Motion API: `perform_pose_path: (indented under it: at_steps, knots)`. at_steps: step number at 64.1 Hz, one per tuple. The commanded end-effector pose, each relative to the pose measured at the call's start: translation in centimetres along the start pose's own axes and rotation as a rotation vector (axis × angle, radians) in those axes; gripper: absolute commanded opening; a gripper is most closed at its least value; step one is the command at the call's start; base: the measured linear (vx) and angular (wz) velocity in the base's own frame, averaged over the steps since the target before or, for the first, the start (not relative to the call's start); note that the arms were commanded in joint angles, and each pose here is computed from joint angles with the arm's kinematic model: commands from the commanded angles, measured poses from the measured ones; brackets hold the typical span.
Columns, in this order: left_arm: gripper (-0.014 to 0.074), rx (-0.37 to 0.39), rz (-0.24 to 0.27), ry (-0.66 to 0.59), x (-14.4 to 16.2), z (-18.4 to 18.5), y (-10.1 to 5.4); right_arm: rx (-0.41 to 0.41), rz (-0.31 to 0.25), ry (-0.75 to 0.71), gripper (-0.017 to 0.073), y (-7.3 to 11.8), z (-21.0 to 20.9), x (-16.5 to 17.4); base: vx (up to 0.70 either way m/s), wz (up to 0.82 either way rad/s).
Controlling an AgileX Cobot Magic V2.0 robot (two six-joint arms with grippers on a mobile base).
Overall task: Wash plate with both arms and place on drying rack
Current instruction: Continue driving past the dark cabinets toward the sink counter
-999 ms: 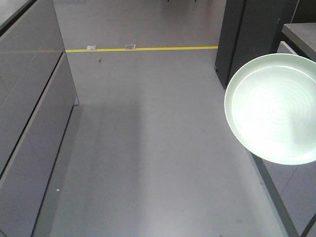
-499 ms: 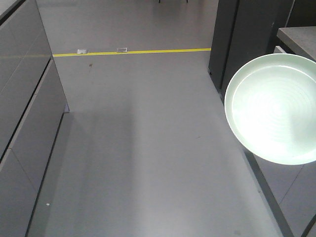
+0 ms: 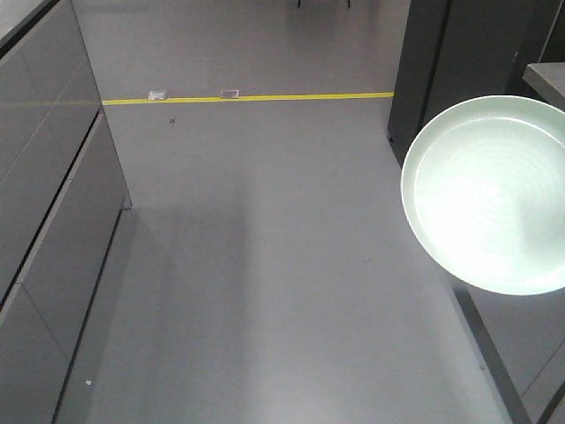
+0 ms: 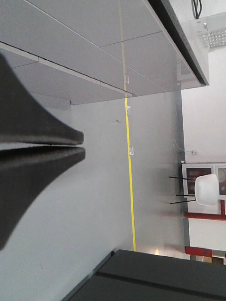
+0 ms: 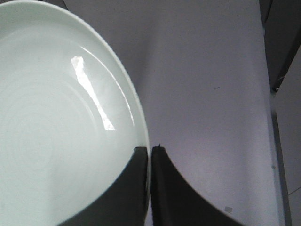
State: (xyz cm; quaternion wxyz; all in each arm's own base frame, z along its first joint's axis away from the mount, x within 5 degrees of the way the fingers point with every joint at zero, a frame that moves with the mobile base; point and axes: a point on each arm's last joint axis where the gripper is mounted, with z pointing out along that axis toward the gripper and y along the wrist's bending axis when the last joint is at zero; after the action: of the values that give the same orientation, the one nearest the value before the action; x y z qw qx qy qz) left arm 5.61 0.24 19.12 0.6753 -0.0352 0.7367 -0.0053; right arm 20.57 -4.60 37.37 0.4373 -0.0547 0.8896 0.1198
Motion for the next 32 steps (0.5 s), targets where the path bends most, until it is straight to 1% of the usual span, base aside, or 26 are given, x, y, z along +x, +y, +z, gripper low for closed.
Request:
perform_pose_path:
  at_steps: [1, 32]
  knots:
    - [-0.0006, 0.014, -0.004, -0.062, 0.05, 0.02, -0.06, 0.010, -0.002, -0.087, -0.0006, 0.38, -1.00, -1.11, 0.15, 0.04]
    - [-0.0006, 0.014, -0.004, -0.062, 0.05, 0.02, -0.06, 0.010, -0.002, -0.087, -0.0006, 0.38, -1.00, -1.11, 0.13, -0.03]
